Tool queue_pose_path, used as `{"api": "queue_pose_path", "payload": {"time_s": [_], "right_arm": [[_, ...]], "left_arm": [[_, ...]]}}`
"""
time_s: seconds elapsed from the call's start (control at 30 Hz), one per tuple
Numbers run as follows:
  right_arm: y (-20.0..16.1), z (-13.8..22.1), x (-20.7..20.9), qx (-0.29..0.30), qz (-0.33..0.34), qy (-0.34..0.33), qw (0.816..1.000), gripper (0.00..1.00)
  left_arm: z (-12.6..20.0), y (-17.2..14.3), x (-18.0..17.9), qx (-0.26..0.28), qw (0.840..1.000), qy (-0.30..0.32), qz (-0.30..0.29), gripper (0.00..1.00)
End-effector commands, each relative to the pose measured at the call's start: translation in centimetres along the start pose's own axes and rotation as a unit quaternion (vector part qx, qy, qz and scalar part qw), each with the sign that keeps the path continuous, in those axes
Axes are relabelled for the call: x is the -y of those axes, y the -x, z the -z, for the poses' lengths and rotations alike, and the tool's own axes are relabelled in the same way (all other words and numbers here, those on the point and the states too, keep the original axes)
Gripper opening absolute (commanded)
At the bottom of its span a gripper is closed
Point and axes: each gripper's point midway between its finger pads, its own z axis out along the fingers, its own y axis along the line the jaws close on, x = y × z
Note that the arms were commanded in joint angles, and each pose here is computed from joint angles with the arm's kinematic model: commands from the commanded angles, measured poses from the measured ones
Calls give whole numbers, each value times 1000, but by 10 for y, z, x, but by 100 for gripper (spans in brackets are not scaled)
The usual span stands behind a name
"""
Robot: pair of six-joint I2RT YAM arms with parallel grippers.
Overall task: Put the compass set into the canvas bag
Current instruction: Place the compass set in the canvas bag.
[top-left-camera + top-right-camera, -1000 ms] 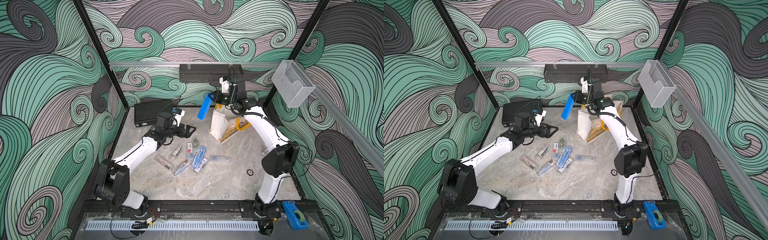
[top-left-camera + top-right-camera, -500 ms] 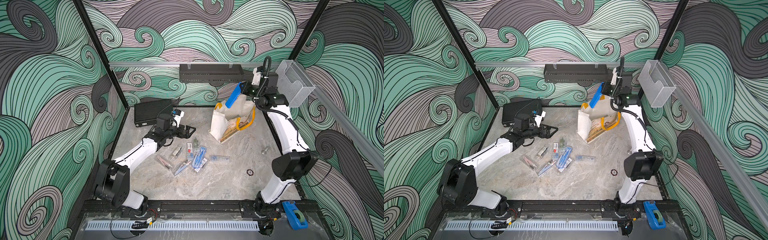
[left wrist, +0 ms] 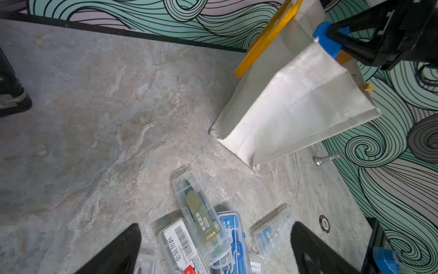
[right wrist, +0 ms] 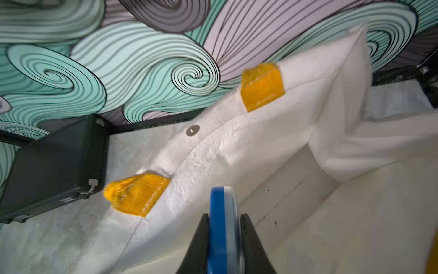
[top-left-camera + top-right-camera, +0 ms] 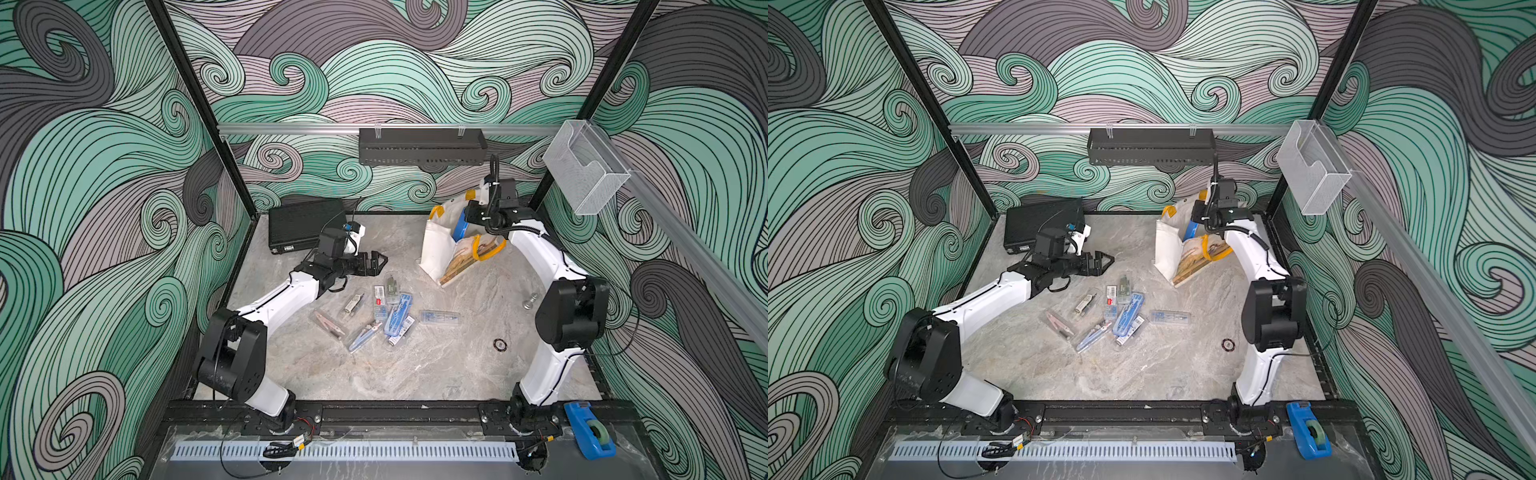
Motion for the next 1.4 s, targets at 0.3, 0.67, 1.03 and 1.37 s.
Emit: {"api": "queue_pose_path", "payload": {"time_s": [0.3, 0.67, 1.03, 1.37], "right_arm": [[-24, -31, 18, -33, 7, -43, 999, 14], [-8, -21, 6, -23, 13, -21, 999, 24], [2, -10, -6, -24, 14, 1, 1000, 42], [0, 63, -73, -3, 125, 36, 992, 53]], "left_arm": [[-12, -19, -23, -43, 995, 75, 47, 99], [2, -24, -55, -65, 975, 189, 99, 99], [5, -30, -60, -70, 972, 203, 100, 99], [5, -35, -65, -85, 966, 219, 108, 99]]}}
